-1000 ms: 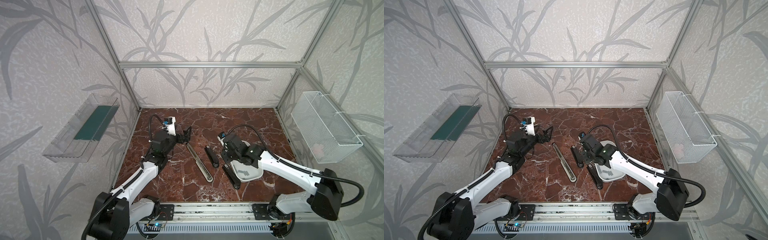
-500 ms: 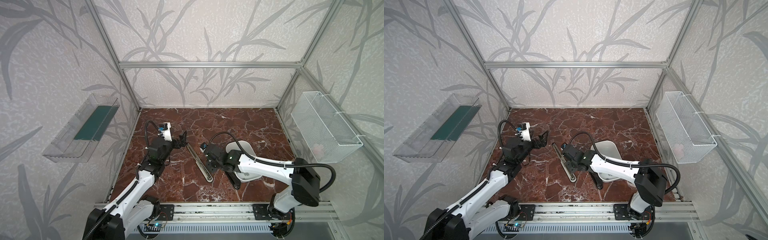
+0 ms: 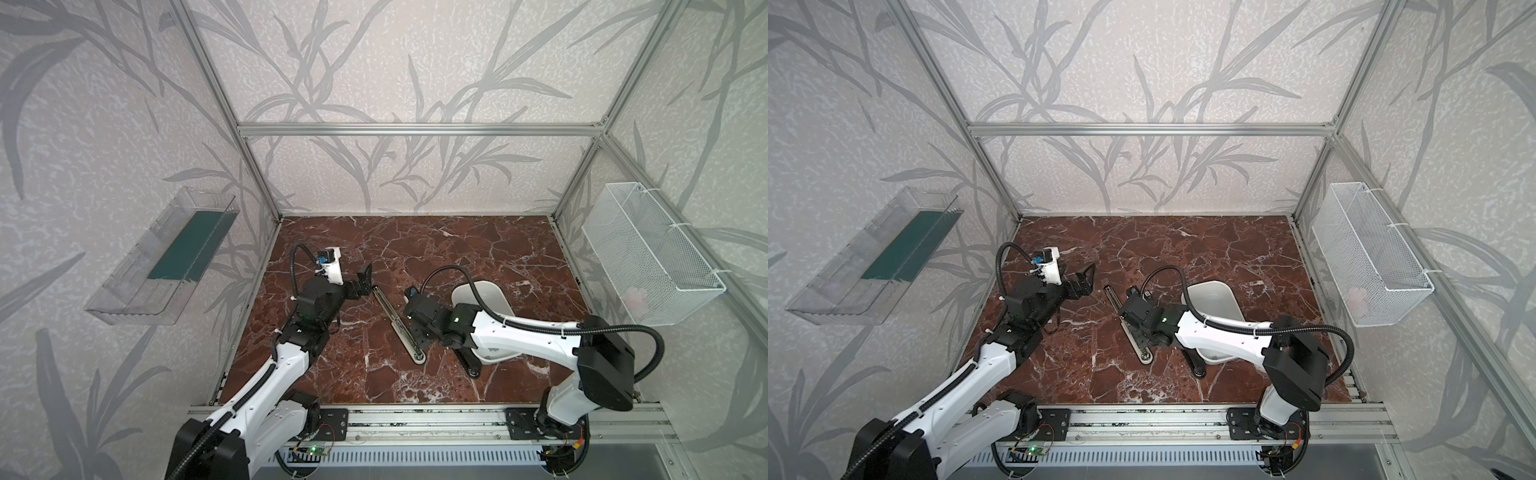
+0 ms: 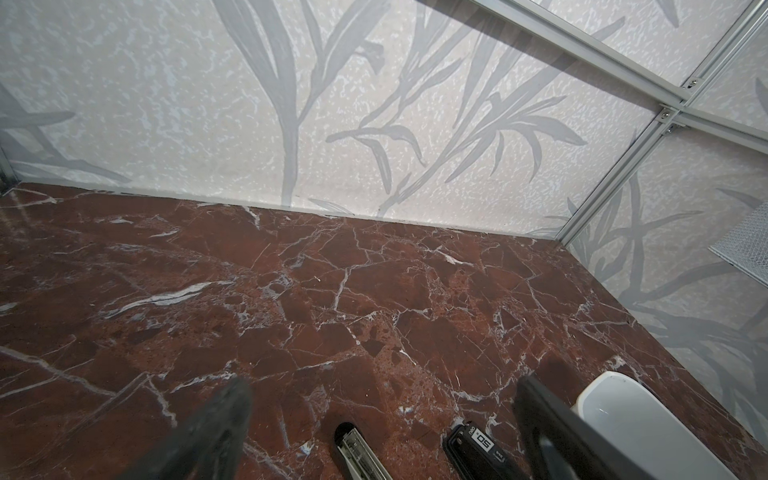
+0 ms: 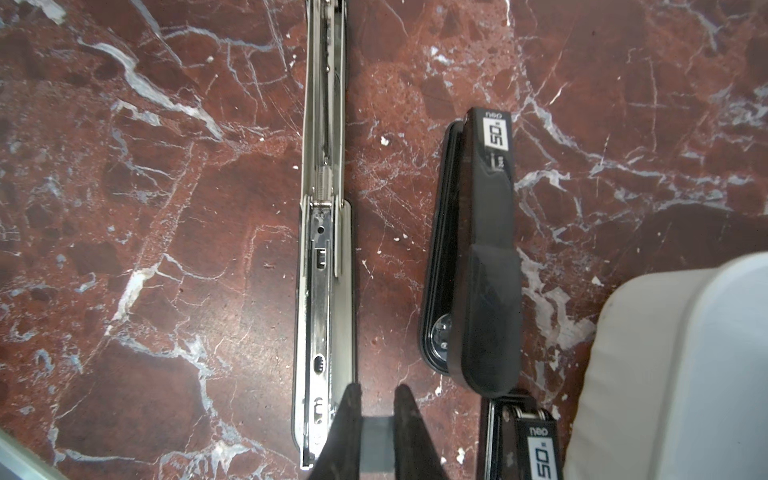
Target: Load the staples into the stapler
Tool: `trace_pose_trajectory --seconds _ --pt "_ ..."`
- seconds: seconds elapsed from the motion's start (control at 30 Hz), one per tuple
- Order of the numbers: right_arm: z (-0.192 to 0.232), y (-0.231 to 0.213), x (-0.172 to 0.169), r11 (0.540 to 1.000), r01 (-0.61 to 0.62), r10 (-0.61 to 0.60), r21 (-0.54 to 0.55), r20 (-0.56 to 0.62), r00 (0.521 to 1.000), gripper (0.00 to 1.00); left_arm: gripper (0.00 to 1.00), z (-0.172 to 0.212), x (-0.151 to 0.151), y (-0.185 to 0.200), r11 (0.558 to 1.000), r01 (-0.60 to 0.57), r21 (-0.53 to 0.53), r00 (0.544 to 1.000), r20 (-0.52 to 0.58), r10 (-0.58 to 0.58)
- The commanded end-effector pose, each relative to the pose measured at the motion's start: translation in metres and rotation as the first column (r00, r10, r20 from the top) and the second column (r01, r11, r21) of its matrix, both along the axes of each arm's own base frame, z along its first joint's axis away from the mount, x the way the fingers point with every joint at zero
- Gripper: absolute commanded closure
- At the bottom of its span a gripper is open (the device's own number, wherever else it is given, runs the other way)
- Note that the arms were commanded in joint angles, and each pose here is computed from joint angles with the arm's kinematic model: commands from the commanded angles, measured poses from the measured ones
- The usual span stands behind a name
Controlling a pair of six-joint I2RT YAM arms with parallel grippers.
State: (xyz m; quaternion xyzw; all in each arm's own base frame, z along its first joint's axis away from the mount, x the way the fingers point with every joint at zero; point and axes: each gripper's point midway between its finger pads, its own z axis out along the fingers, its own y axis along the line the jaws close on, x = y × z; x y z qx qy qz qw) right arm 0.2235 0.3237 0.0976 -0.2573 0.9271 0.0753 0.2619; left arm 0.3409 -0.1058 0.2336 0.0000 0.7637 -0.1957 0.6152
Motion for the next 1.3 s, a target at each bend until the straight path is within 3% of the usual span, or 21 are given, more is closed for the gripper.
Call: trace_pose_trajectory --seconds 0.0,0.3,0.53,0.63,0.83,0.93,1.1,1.27 --pt "-0.004 -0.003 -0.006 0.998 0.04 -0.04 -0.039 0.005 0.999 0.85 0.01 0.001 0.0 0.0 1.0 -0.001 0.018 1.0 0.016 0.001" --pt "-0.013 0.007 -0.02 0.998 0.022 -0.022 -0.052 0.0 1.0 0.85 0.01 -0.002 -0.002 -0.006 0.999 0.029 -0.016 1.0 0.003 -0.029" --pt "-0.018 0.012 -0.026 0.998 0.008 -0.008 -0.056 -0.003 1.0 0.85 0.01 -0.005 -0.005 0.003 0.999 -0.017 -0.029 1.0 -0.021 0.017" --pt "-0.018 0.013 -0.027 0.998 0.006 -0.006 -0.059 0.004 1.0 0.85 0.01 -0.027 -0.011 0.01 0.989 -0.082 -0.12 0.99 -0.126 0.067" --pt "-0.02 0.016 -0.027 0.999 -0.002 0.003 -0.053 0.004 1.0 0.85 0.01 -0.046 -0.027 0.003 0.949 -0.112 -0.296 0.96 -0.278 0.027" --pt "-0.019 0.018 -0.027 0.999 -0.005 0.005 -0.044 0.001 1.0 0.85 0.01 -0.054 -0.039 0.005 0.96 -0.118 -0.252 0.936 -0.351 0.023" --pt "-0.032 0.021 -0.025 0.998 -0.005 0.005 -0.067 -0.006 1.0 0.85 0.01 -0.065 -0.049 0.027 0.982 -0.161 -0.103 0.933 -0.341 0.117" --pt "-0.034 0.019 -0.025 0.997 0.004 -0.004 -0.073 -0.006 1.0 0.85 0.01 -0.061 -0.048 0.019 0.985 -0.115 -0.128 0.947 -0.312 0.07"
